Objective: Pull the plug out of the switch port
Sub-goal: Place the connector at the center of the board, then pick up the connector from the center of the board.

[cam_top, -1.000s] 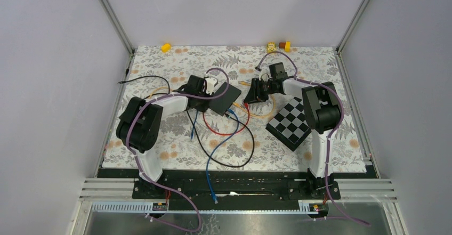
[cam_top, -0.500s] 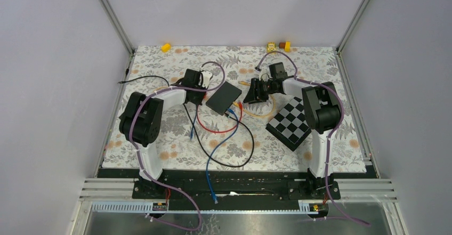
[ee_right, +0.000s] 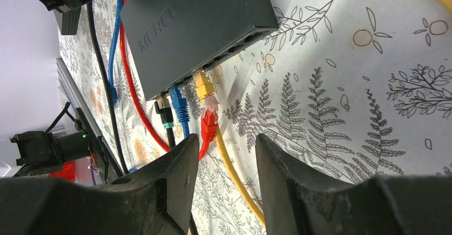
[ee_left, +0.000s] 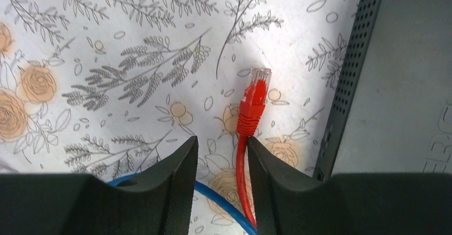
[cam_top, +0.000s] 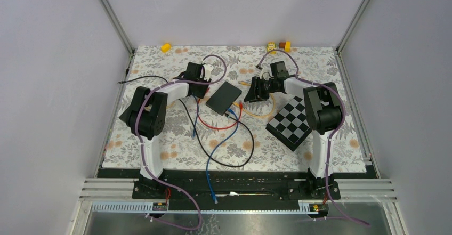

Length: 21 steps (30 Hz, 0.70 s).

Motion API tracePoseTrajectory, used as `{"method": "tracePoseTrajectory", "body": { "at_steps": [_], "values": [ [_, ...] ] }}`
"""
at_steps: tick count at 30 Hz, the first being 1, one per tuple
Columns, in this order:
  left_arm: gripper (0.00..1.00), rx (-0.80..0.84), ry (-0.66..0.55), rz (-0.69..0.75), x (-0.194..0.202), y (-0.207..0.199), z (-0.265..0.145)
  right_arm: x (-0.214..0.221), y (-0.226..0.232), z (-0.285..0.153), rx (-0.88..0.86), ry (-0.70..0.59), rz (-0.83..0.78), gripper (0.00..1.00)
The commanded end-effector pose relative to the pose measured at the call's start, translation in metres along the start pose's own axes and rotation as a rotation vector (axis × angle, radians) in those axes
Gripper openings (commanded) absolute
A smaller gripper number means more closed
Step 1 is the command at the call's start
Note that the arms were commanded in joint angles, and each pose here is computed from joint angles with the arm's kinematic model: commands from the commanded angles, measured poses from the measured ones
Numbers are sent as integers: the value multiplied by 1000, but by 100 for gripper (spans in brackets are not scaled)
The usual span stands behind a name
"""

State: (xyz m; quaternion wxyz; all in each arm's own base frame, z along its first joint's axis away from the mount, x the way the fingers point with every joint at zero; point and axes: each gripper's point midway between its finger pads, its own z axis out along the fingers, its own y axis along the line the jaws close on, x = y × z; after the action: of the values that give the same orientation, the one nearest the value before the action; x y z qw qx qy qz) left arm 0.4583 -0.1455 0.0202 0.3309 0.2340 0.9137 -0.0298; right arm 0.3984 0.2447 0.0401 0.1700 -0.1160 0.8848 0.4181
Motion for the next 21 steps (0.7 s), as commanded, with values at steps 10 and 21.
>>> {"method": "tracePoseTrajectory", "body": {
  "at_steps": [10,21],
  "values": [
    [46,121,113,26,26,-19,18,-26,18,-21,-36,-60,-53,50],
    [51,233,102,64,19,-35,19,-25,17,-18,-51,-50,-44,48]
  ]
}}
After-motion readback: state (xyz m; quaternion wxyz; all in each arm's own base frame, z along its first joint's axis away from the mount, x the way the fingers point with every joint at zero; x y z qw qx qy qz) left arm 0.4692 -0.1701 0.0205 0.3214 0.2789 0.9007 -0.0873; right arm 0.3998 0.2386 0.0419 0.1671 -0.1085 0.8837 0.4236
